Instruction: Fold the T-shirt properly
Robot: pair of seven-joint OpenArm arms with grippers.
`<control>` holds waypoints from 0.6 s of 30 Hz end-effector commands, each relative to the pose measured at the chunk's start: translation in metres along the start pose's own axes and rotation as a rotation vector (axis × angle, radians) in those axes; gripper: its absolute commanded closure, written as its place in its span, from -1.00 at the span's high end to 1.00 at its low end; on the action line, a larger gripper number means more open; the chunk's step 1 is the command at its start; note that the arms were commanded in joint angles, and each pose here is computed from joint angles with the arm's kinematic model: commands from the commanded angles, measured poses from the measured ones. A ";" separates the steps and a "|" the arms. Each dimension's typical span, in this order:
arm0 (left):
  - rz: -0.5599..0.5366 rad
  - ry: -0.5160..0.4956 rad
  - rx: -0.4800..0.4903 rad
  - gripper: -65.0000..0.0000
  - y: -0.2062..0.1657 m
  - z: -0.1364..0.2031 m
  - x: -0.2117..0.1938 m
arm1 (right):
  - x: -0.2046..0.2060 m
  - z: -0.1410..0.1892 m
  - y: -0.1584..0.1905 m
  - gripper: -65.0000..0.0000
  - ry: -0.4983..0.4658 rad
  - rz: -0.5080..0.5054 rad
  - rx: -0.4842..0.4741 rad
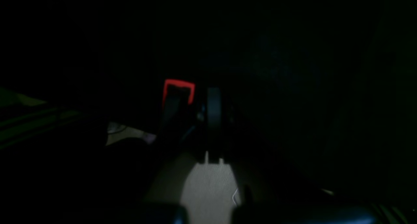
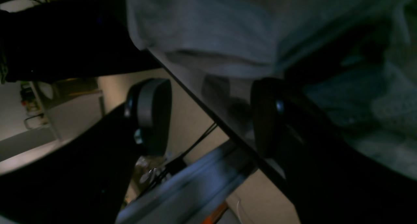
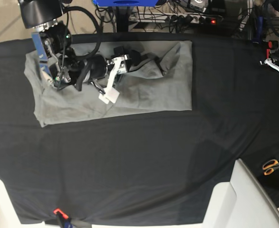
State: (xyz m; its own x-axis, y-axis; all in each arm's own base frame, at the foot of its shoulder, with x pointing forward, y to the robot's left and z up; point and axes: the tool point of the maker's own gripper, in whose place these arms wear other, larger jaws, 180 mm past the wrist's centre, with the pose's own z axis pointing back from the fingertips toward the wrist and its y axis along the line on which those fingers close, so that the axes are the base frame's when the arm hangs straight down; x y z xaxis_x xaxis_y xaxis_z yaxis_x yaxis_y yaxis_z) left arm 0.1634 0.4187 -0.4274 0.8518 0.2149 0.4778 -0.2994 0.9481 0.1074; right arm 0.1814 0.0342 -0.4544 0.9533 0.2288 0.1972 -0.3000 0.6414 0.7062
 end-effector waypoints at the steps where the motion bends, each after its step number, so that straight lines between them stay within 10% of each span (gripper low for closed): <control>1: -0.015 -0.036 0.018 -1.00 0.008 0.005 0.015 | 0.018 0.006 0.007 0.12 -0.032 0.020 0.031; 18: -0.014 -0.036 0.018 -1.00 0.008 0.005 0.015 | 0.023 0.008 -0.016 0.12 -0.051 -0.214 0.132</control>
State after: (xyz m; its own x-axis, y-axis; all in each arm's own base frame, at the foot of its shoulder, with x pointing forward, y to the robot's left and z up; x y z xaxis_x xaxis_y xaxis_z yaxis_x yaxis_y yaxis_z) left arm 0.1632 0.4189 -0.4274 0.8520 0.2142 0.4778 -0.2991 0.9481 0.1083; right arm 0.1995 0.0247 -0.4638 0.9970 0.0676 0.0365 -0.0691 0.5813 0.8108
